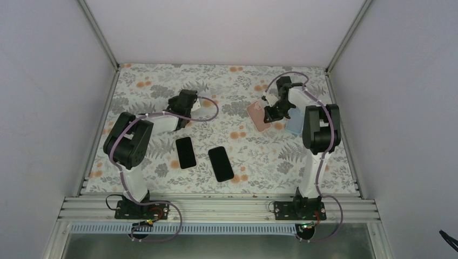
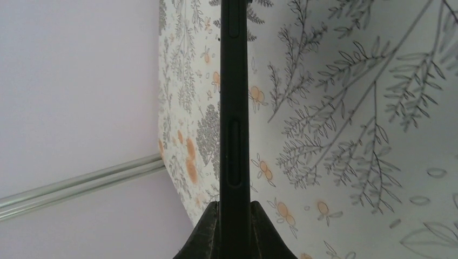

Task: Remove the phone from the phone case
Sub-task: Place the phone at the center of the board, then pick up the phone at the center of the board.

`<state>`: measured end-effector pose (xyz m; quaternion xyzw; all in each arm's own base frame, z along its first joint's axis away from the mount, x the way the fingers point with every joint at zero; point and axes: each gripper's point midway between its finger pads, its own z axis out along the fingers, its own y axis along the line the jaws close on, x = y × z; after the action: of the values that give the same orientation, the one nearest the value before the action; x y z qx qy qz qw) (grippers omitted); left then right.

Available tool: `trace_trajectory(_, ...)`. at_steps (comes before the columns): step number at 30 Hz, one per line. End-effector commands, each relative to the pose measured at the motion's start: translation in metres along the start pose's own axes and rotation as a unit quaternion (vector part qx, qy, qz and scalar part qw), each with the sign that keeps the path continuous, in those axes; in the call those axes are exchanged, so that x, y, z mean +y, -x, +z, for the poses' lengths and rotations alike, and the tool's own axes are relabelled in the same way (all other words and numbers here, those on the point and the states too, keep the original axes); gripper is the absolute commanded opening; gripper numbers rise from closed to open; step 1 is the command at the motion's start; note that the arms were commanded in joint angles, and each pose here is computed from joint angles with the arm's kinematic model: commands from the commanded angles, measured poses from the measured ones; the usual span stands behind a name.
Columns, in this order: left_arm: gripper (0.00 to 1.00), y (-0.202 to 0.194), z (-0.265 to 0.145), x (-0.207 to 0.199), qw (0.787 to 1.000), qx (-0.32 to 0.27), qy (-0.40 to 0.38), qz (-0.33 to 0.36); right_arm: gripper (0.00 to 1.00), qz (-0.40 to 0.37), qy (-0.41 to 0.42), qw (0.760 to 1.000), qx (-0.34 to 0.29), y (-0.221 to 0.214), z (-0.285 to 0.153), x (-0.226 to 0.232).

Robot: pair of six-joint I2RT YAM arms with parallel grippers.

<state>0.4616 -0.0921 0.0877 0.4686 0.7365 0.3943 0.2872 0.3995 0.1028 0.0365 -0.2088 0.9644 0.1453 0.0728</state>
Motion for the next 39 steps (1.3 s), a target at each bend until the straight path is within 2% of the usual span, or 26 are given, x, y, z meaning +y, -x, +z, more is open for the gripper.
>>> trace_trajectory(1,0.02,0.009,0.012,0.017,1.000,0.010,0.028,-0.010,0.27,0.038,-0.038,0.998,-0.024,0.024,0.005,-0.047)
trace_trajectory(3,0.04,0.011,0.018,0.008,1.000,0.015,0.010,0.006,0.46,0.046,-0.045,0.998,-0.026,0.027,0.001,-0.059)
trace_trajectory(4,0.09,0.012,0.020,0.003,1.000,0.015,-0.004,0.013,0.54,0.050,-0.050,0.997,-0.028,0.029,-0.003,-0.064)
trace_trajectory(7,0.34,0.022,0.018,-0.012,0.998,-0.008,-0.060,0.021,0.60,0.053,-0.054,0.996,-0.041,0.033,-0.021,-0.073)
trace_trajectory(10,0.69,0.025,0.011,-0.022,0.995,-0.022,-0.095,0.037,0.69,0.050,-0.080,0.994,-0.062,0.036,-0.049,-0.078)
trace_trajectory(12,0.97,0.027,0.000,-0.031,0.990,-0.044,-0.129,0.047,0.74,0.037,-0.108,0.991,-0.076,0.036,-0.072,-0.077)
trace_trajectory(13,1.00,0.029,-0.008,-0.038,0.984,-0.059,-0.158,0.052,0.79,0.026,-0.112,0.990,-0.082,0.036,-0.084,-0.071)
trace_trajectory(16,1.00,0.034,-0.042,-0.053,0.960,-0.099,-0.258,0.054,0.89,0.002,-0.119,0.989,-0.089,0.030,-0.115,-0.045)
trace_trajectory(17,1.00,0.033,-0.056,-0.057,0.949,-0.106,-0.293,0.053,0.96,-0.011,-0.124,0.988,-0.088,0.027,-0.122,-0.032)
trace_trajectory(19,1.00,0.031,-0.087,-0.064,0.923,-0.113,-0.366,0.043,1.00,-0.055,-0.140,0.986,-0.077,0.018,-0.126,0.000)
trace_trajectory(22,1.00,0.041,-0.126,-0.045,0.903,-0.160,-0.400,-0.001,1.00,-0.150,-0.149,0.976,-0.052,-0.007,-0.114,0.068)
trace_trajectory(25,1.00,0.050,-0.153,-0.035,0.891,-0.199,-0.407,-0.034,0.99,-0.211,-0.088,0.973,-0.028,-0.041,-0.099,0.126)
trace_trajectory(27,1.00,0.056,-0.158,-0.033,0.892,-0.209,-0.398,-0.050,0.91,-0.262,-0.048,0.964,-0.008,-0.069,-0.087,0.158)
trace_trajectory(28,1.00,0.060,-0.156,-0.032,0.894,-0.210,-0.390,-0.060,0.80,-0.288,-0.028,0.957,-0.002,-0.083,-0.082,0.174)
trace_trajectory(29,1.00,0.064,-0.153,-0.034,0.896,-0.209,-0.385,-0.071,0.54,-0.313,-0.008,0.950,0.005,-0.099,-0.076,0.189)
trace_trajectory(30,1.00,0.071,-0.151,-0.036,0.896,-0.209,-0.384,-0.079,0.22,-0.332,0.010,0.943,0.018,-0.113,-0.068,0.203)
trace_trajectory(31,0.97,0.077,-0.148,-0.040,0.895,-0.207,-0.386,-0.082,0.06,-0.344,0.023,0.938,0.035,-0.125,-0.061,0.214)
trace_trajectory(33,0.83,0.087,-0.140,-0.056,0.893,-0.193,-0.399,-0.076,0.03,-0.358,0.050,0.929,0.078,-0.150,-0.048,0.232)
trace_trajectory(35,0.56,0.096,-0.134,-0.074,0.889,-0.178,-0.417,-0.064,0.04,-0.377,0.074,0.916,0.117,-0.176,-0.036,0.248)
trace_trajectory(36,0.36,0.100,-0.132,-0.083,0.886,-0.173,-0.427,-0.057,0.03,-0.391,0.077,0.908,0.127,-0.185,-0.030,0.254)
trace_trajectory(37,0.21,0.102,-0.128,-0.097,0.881,-0.163,-0.441,-0.047,0.03,-0.408,0.077,0.900,0.134,-0.193,-0.025,0.262)
trace_trajectory(39,0.03,0.108,-0.124,-0.114,0.876,-0.152,-0.457,-0.030,0.04,-0.435,0.081,0.885,0.145,-0.203,-0.017,0.276)
